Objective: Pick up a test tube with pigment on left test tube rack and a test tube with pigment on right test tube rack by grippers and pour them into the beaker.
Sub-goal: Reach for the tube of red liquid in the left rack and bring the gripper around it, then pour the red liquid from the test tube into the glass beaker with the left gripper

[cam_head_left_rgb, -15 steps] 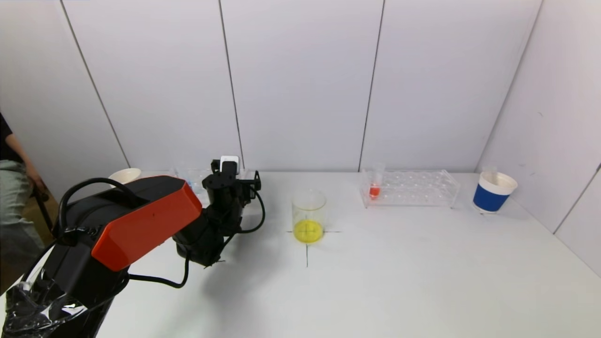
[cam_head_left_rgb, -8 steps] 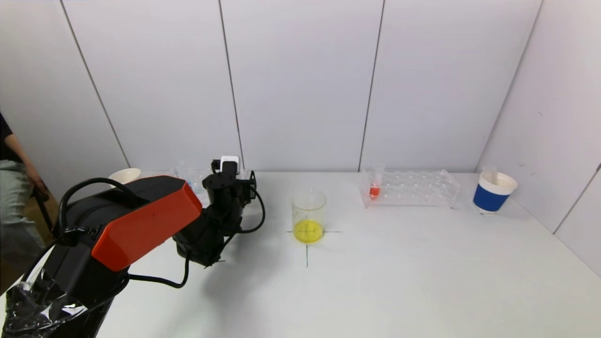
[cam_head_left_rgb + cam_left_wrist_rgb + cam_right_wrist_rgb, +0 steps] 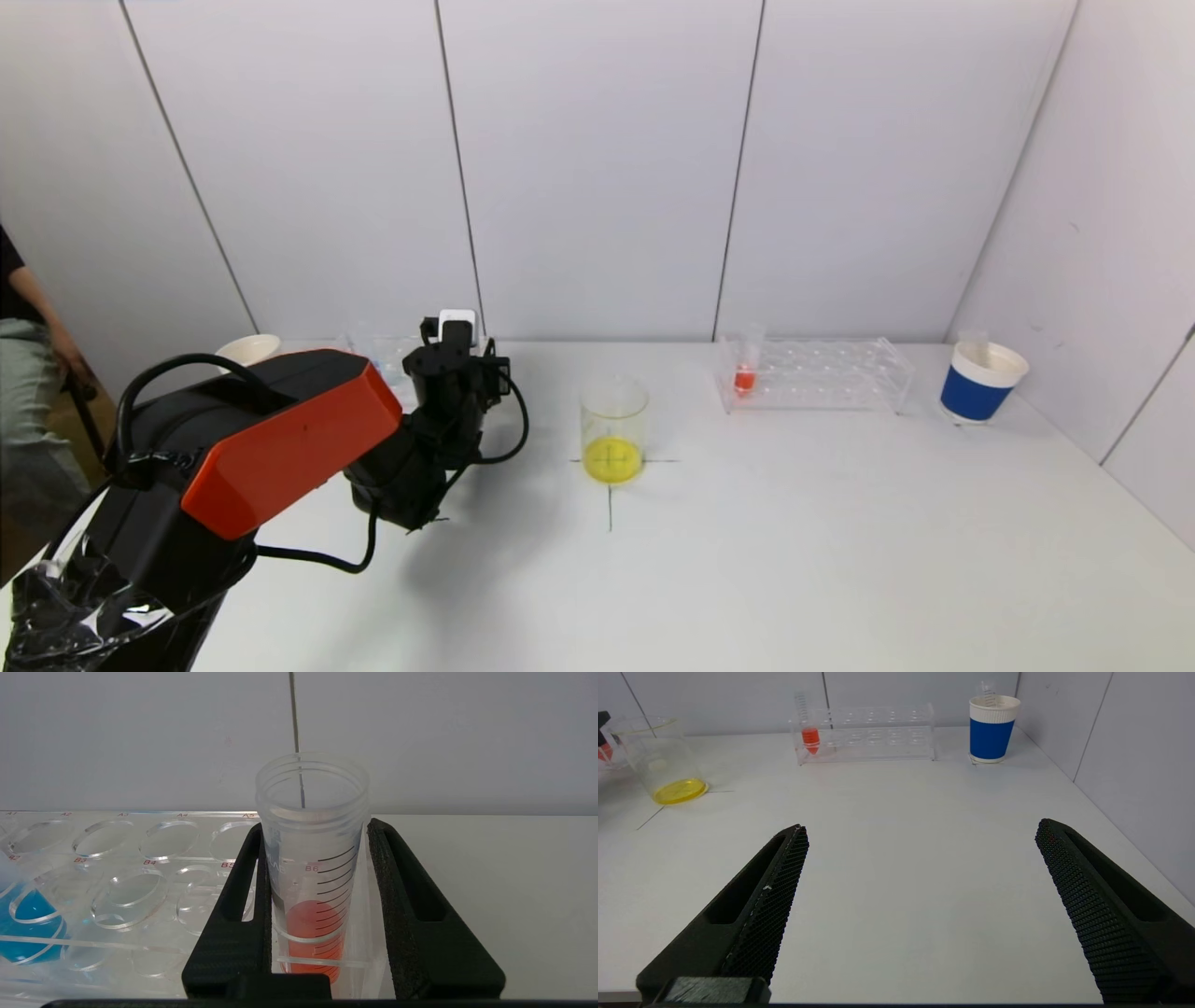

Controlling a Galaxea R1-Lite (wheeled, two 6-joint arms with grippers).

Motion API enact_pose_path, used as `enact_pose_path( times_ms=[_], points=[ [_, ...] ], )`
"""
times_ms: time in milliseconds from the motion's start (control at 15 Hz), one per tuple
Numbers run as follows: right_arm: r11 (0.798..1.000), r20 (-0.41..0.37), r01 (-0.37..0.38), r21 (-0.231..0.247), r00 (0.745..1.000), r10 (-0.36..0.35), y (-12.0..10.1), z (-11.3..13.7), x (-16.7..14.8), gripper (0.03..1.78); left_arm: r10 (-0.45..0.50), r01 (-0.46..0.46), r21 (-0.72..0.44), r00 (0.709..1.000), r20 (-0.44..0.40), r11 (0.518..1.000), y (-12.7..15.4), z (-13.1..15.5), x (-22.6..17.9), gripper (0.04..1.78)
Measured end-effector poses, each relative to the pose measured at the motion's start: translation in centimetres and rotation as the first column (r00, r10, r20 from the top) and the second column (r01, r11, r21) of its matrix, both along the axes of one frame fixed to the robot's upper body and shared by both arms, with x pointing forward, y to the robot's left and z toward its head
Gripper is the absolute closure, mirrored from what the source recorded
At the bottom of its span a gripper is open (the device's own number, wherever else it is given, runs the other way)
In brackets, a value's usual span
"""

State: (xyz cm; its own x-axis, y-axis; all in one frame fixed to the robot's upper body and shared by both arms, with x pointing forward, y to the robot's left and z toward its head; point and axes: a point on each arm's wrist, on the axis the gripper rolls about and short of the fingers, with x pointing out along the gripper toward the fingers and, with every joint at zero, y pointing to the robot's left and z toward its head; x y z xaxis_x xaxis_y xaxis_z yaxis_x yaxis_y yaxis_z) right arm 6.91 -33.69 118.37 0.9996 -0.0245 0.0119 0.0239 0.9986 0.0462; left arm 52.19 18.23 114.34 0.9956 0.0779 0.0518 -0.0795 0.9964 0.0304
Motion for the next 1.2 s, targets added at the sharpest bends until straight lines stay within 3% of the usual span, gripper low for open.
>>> enact_pose_path(
  times_ms=[1200],
  points=[
    [1.000, 0.000, 0.000, 0.000, 1.000, 0.000, 0.0, 0.0, 0.0, 0.04, 0.001, -0.001, 0.000, 1.000, 0.007, 1.000, 0.0, 1.0, -0.2, 1.16]
  ],
)
